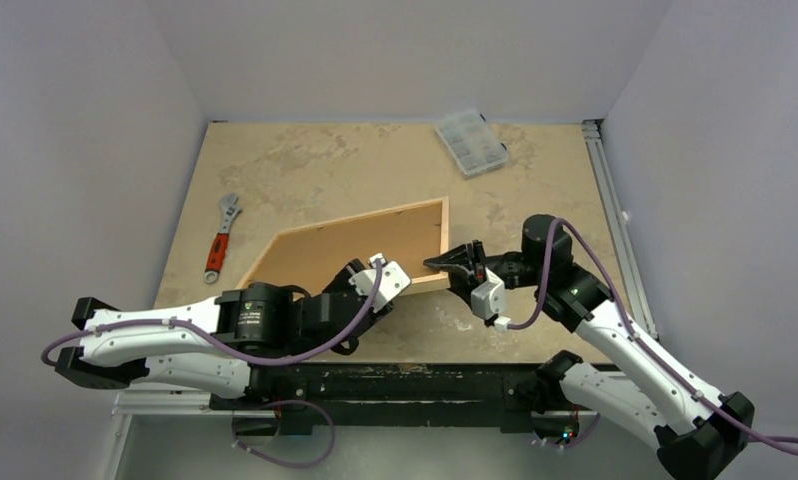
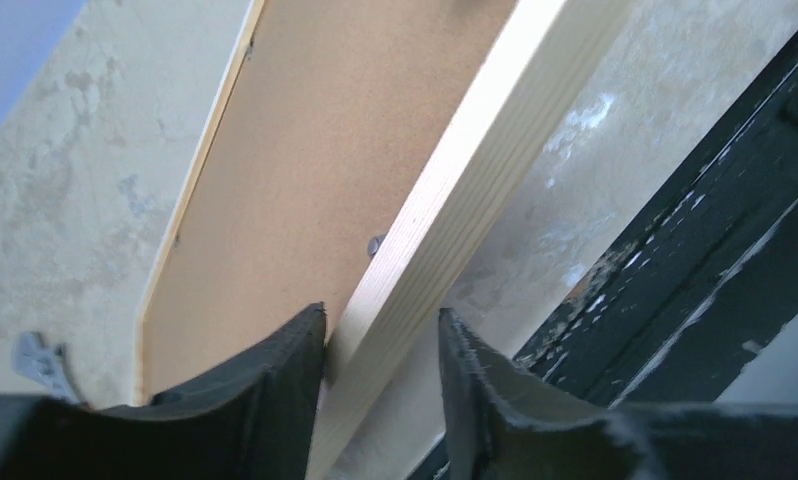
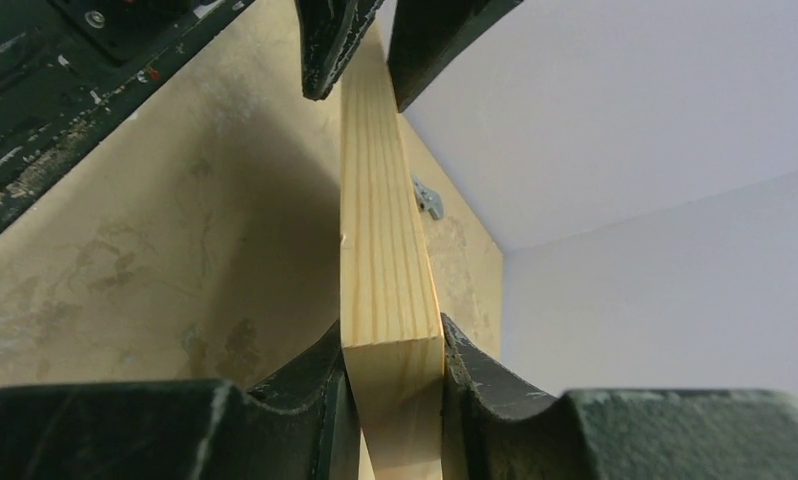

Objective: Put the photo into the frame
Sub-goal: Turn over the photo frame at the center of the board.

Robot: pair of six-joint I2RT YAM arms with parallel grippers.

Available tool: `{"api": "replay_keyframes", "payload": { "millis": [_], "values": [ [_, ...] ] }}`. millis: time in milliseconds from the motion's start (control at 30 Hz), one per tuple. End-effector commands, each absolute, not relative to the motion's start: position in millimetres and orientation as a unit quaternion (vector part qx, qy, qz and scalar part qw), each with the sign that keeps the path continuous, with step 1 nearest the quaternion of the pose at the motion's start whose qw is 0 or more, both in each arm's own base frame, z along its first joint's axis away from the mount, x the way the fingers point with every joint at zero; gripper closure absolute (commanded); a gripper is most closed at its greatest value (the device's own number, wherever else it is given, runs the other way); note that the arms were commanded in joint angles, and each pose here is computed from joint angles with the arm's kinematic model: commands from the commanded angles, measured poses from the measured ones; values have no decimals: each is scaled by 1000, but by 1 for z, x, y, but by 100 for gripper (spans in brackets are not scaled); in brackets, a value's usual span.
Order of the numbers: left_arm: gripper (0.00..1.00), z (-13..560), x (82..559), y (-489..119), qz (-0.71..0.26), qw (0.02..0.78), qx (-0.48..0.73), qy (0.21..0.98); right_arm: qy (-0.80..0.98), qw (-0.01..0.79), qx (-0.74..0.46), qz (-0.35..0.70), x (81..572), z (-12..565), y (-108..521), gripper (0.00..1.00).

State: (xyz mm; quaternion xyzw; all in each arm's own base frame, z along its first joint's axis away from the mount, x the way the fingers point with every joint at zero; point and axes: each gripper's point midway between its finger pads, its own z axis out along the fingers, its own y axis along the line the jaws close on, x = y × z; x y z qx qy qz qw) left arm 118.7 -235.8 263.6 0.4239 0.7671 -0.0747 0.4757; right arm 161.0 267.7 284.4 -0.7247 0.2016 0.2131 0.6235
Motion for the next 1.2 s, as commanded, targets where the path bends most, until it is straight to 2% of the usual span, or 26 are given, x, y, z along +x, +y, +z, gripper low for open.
{"api": "replay_keyframes", "payload": {
  "millis": [0, 133, 233, 433, 667, 967, 1167],
  "values": [
    [47, 299, 119, -255, -154, 505, 343, 777, 207, 631, -706, 248, 145, 316, 265, 97],
    [22, 321, 121, -252, -167, 521, 330, 769, 233, 628, -691, 272, 143, 326, 265, 100],
    [14, 340, 122, -250, -187, 535, 317, 760, 272, 624, -670, 297, 147, 336, 267, 100],
    [13, 376, 125, -236, -236, 568, 268, 742, 299, 624, -646, 321, 145, 352, 266, 100],
    [13, 392, 127, -212, -287, 590, 200, 727, 419, 640, -525, 374, 163, 387, 261, 100],
    [13, 352, 128, -202, -285, 568, 158, 756, 537, 556, -460, 438, 178, 370, 273, 100],
    [13, 315, 126, -210, -256, 535, 152, 790, 622, 514, -394, 440, 199, 342, 269, 100]
  ]
}}
